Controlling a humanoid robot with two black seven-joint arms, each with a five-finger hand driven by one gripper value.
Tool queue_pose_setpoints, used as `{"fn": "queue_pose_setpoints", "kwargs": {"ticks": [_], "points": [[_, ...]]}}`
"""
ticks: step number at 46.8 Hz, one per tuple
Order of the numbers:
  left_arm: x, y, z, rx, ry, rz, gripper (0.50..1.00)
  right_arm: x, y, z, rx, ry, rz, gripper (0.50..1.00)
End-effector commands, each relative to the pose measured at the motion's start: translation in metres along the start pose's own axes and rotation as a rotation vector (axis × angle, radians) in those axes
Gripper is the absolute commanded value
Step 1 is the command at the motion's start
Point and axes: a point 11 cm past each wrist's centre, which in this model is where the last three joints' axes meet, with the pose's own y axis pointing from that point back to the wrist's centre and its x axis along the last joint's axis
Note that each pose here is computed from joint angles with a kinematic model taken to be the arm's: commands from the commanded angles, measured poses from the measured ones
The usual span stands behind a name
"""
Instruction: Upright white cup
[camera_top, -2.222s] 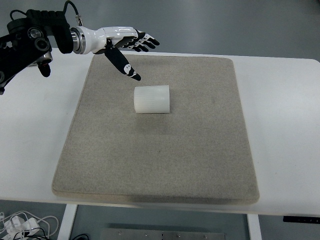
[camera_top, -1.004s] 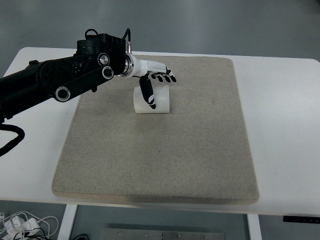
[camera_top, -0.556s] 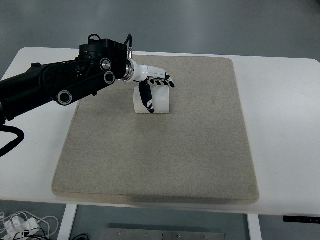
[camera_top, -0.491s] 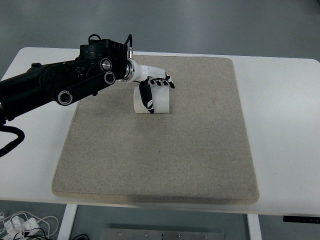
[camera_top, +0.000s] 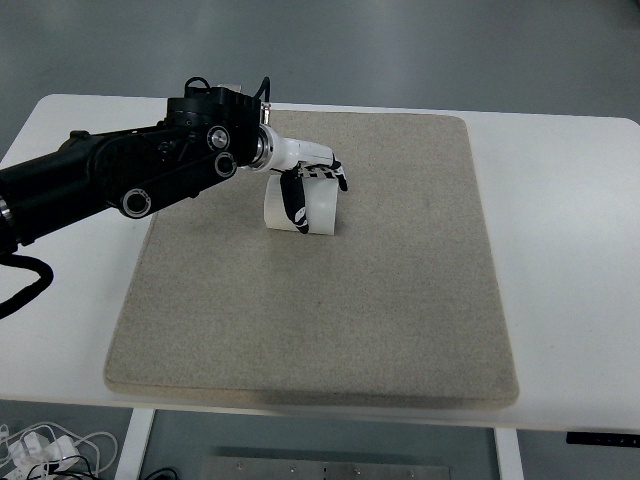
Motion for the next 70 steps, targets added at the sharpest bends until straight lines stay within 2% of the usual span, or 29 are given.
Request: {"fn": "queue_pose_setpoints", "kwargs": {"ticks": [1,13,21,32,47,57,70], "points": [[0.006,0.002,0.002,-0.009,0.009,0.012,0.500,0.000,0.000,0.000,0.000,0.000,-0.001,0.952],[0.029,0.015,0.003,-0.051,0.092,0.067,0.500,0.000,0.000,0.000,0.000,0.000,-0.001,0.952],[0.050,0.025,-0.010,-0.102,0.235,0.113,0.500,0.000,0.000,0.000,0.000,0.000,-0.001,0.952],[0.069,0.045,-0.025,-0.288,0.509,0.157,0.500,0.000,0.000,0.000,0.000,0.000,-0.001,0.952],[0.042,0.045,-0.075,-0.464,0.833,0.221,0.500,0.000,0.000,0.000,0.000,0.000,-0.001,0.952],[0.027,0.046,-0.095,-0.560,0.935,0.300,0.500,0.000,0.000,0.000,0.000,0.000,0.001,0.952],[0.011,0.048,-0.129,-0.634,1.040,0.418,0.500,0.000,0.000,0.000,0.000,0.000,-0.001,0.952]]}}
